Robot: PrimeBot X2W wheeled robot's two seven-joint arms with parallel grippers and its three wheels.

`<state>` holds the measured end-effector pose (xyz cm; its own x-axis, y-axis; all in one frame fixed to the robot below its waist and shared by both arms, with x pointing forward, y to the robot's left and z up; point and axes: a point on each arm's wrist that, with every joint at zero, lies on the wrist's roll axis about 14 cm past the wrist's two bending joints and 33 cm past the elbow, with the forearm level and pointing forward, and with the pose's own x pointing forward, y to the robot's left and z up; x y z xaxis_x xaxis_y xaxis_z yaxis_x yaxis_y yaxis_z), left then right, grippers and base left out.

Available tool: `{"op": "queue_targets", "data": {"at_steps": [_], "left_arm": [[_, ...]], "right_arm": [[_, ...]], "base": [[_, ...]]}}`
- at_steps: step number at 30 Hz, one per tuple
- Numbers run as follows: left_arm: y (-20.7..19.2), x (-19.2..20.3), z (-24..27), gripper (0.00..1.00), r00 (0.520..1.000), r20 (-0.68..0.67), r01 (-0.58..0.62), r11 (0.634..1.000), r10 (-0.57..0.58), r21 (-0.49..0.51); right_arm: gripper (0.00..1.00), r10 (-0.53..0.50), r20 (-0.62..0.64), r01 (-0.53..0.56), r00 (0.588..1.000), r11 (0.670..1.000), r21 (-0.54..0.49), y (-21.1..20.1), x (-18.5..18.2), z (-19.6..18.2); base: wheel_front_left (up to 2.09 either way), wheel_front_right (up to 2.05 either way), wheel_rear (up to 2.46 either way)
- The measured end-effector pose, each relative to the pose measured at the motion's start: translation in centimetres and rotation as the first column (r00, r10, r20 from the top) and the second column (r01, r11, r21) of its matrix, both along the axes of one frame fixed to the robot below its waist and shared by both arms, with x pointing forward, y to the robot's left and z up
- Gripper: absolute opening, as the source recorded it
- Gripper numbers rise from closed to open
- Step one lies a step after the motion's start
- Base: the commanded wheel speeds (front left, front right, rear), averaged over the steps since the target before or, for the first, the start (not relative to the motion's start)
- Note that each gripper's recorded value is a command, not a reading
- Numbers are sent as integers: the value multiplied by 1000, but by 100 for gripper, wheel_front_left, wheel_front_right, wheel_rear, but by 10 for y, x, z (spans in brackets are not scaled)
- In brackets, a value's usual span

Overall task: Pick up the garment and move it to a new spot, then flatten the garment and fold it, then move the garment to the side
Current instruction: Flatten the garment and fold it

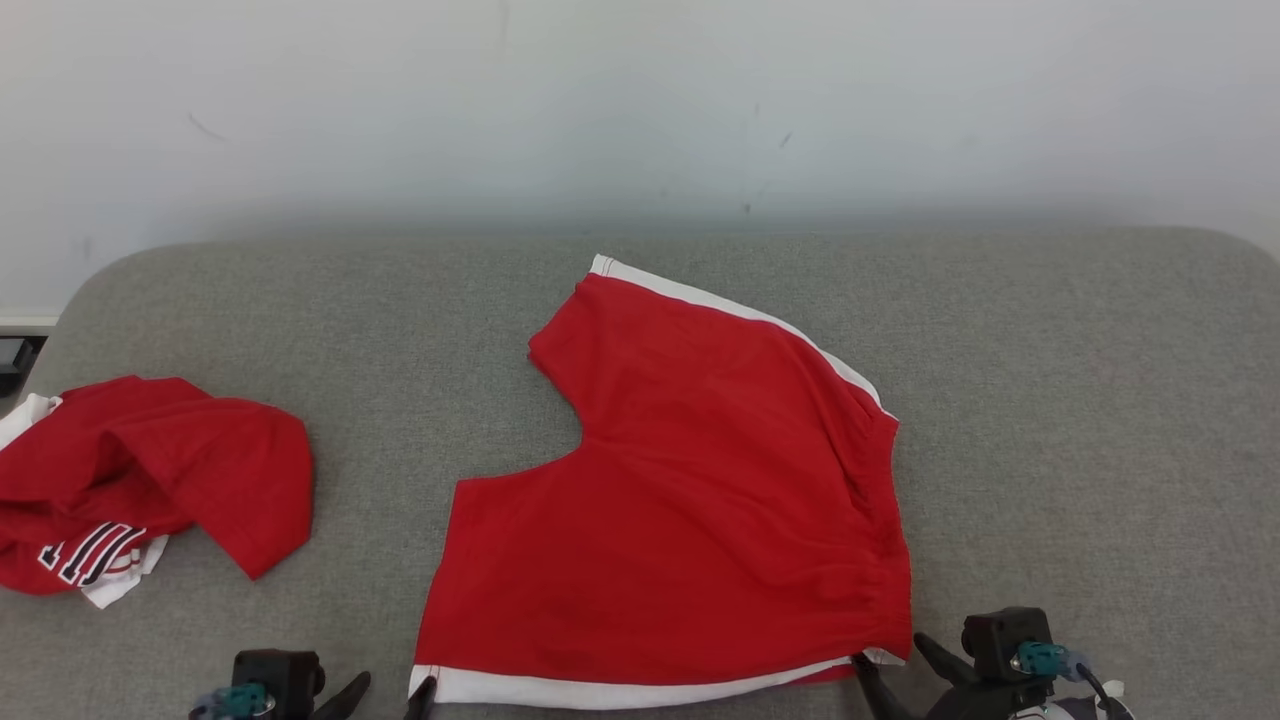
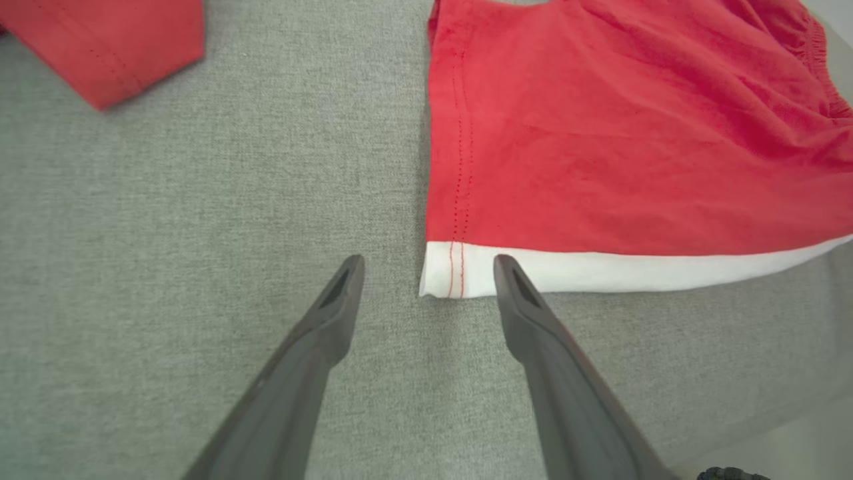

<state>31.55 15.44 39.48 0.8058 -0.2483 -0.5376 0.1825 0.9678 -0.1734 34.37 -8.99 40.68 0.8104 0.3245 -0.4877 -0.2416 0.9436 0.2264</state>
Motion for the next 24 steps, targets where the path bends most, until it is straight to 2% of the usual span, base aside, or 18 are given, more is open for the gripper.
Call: {"op": "queue_targets", "data": {"at_steps": [13, 14, 15, 16, 17, 24], "left_arm": [[-9, 5, -23, 100, 994, -107, 36, 999, -37, -8], [-9, 6, -25, 74, 993, -112, 36, 999, -37, -8], [-9, 7, -25, 56, 993, -113, 39, 999, -39, -6], [-9, 8, -25, 29, 992, -116, 39, 999, -40, -7], [-9, 9, -26, 0, 992, -119, 40, 999, -41, -10], [-13, 9, -31, 0, 990, -130, 43, 999, -46, -20]], "right_arm": [[100, 35, -56, -36, 998, 999, -31, 7, 1, -15], [100, 33, -57, -35, 998, 999, -32, 6, 2, -16], [79, 33, -58, -35, 998, 999, -32, 7, 2, -16], [35, 37, -62, -39, 997, 999, -34, 7, 1, -17], [0, 41, -66, -44, 997, 998, -33, 8, 0, -18], [0, 44, -68, -47, 997, 998, -32, 10, 3, -19]], "base": [[0, 0, 0], [0, 0, 0], [0, 0, 0], [0, 0, 0], [0, 0, 0], [0, 0, 0]]}}
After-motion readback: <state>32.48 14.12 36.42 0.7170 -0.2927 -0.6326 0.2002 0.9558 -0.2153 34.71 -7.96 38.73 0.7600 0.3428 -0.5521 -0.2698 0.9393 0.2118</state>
